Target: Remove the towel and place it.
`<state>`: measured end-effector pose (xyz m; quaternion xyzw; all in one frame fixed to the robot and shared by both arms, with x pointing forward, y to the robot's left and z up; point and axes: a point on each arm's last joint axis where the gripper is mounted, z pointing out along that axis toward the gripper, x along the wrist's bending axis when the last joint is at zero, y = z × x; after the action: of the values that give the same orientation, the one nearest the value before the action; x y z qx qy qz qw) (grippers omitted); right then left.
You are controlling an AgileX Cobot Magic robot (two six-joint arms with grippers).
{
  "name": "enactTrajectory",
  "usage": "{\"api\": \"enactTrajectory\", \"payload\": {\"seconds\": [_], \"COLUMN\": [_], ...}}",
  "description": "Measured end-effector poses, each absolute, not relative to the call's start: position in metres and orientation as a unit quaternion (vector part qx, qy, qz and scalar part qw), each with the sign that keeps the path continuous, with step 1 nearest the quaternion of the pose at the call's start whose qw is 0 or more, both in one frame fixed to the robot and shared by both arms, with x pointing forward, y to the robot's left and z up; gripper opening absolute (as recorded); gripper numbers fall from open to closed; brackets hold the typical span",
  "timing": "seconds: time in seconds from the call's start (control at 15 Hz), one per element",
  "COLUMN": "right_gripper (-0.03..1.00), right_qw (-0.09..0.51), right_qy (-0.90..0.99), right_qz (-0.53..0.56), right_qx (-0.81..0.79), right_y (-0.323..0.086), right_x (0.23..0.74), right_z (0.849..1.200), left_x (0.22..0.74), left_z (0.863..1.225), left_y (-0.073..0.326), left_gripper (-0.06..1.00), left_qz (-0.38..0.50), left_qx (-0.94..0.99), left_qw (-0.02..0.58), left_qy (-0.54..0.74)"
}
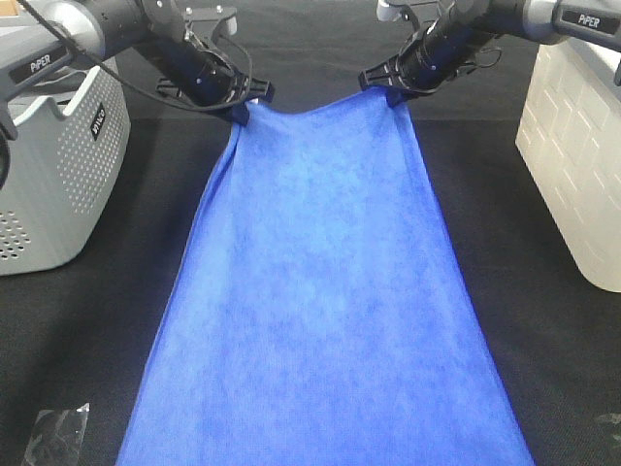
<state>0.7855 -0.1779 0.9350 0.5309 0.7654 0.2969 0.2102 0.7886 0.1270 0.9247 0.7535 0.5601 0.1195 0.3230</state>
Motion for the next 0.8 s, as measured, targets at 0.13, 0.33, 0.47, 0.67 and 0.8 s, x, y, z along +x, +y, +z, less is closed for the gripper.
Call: {"api": "enactTrajectory", "payload": {"seconds": [0.13,0.33,0.47,0.67,0.8], "right_gripper": [0.03,0.03,0.03,0.03,0.03], "right_qw": [0.235,0.269,0.298,0.324,0.334], "right_qy": [0.767,0.766,0.75,0.735,0.732], "right_qz": [0.306,0.316,0.338,0.358,0.362], "right_qx": [0.513,0.491,0.484,0.476,0.472], "right_y": [-0.178,-0.179,-0.179,-0.179,-0.179], "right_x": [0.789,0.793,0.798,0.802,0.805], "right_z": [0.938,0.942,0.948,0.952,0.947], "left_x": [0.794,0.799,0.804,0.807,0.808], "left_z": [0.929,0.933,0.937,0.941,0.941], "left_y": [0.127,0.127,0.129,0.13,0.131], "left_gripper": [0.02,0.02,0.02,0.02,0.02], "left_qz": [0.144,0.183,0.218,0.245,0.251], "left_qx": [0.745,0.748,0.743,0.736,0.736], "left_qw": [0.345,0.362,0.372,0.383,0.383], "left_qy": [0.553,0.526,0.512,0.503,0.499]}}
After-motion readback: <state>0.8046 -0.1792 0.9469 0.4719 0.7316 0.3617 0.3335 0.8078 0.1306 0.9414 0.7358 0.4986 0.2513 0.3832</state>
